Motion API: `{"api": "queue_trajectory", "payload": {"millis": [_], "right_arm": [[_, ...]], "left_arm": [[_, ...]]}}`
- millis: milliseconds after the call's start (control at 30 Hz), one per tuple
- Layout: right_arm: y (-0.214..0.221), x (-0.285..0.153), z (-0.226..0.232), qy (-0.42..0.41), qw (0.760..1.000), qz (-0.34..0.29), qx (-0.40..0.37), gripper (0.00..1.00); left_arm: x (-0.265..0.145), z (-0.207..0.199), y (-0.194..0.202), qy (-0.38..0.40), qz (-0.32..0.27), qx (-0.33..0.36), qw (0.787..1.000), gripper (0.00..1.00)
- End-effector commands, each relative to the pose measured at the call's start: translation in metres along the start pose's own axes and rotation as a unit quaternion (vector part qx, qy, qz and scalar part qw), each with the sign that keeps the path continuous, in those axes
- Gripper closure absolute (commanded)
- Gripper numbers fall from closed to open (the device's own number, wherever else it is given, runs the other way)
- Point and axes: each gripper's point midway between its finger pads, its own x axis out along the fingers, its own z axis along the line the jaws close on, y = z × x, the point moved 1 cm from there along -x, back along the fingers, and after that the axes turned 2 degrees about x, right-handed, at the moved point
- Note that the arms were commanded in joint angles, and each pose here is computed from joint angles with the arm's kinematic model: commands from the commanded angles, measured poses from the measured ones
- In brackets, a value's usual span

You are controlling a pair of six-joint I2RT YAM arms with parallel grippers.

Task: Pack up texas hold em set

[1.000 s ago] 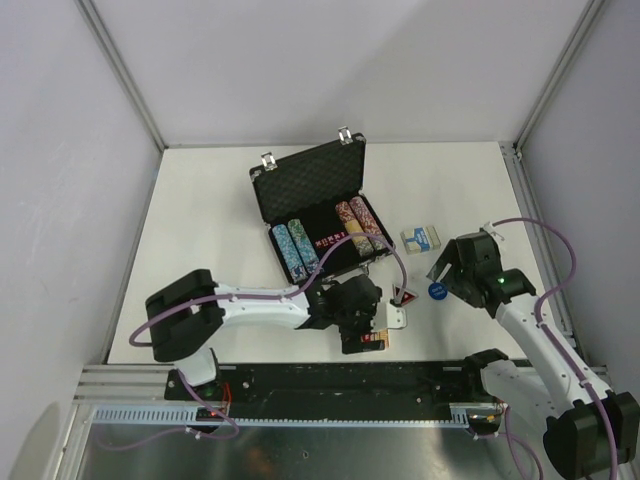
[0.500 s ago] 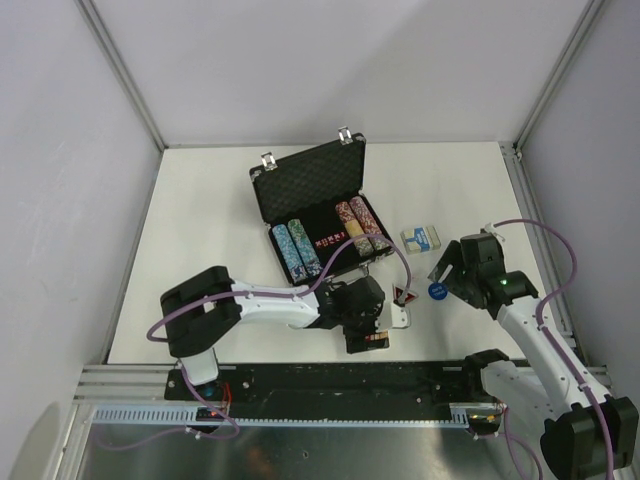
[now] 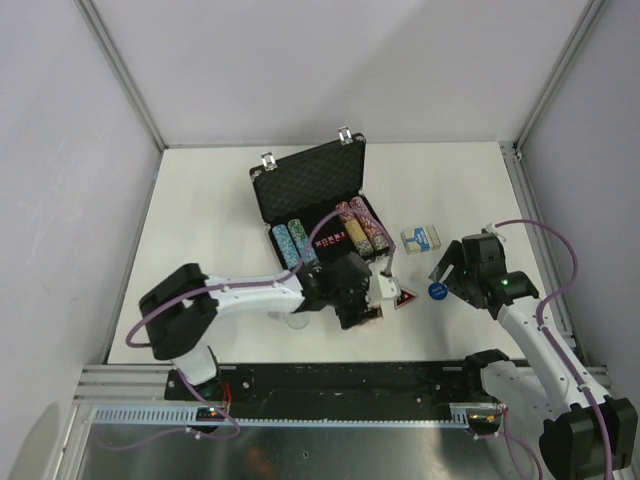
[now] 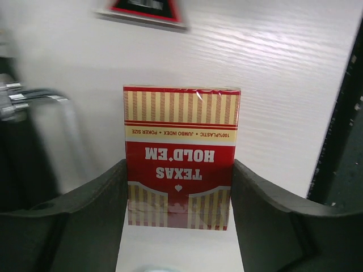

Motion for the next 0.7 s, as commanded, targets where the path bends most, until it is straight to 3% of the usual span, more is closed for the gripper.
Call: {"api": "queue_trajectory", "payload": {"millis": [0, 200, 667], "right_arm": [[-0.005, 0.002, 0.004, -0.011, 1.0, -0.01, 0.003, 0.17], [-0.006, 0.007, 0.007, -0.012, 1.0, -0.006, 0.0, 0.17], [-0.004, 0.024, 0.012, -0.011, 1.0, 0.015, -0.004, 0.18]], "left_arm": [[-0.057, 0.055, -0.061, -0.082, -0.105, -0.026, 0.991, 0.37], [-0.087, 0.115, -0.056, -0.142, -0.12, -0.066, 0.98, 0.34], [-0.078, 0.19, -0.024, -0.17, -0.085, -0.068, 0.979, 0.31]]}}
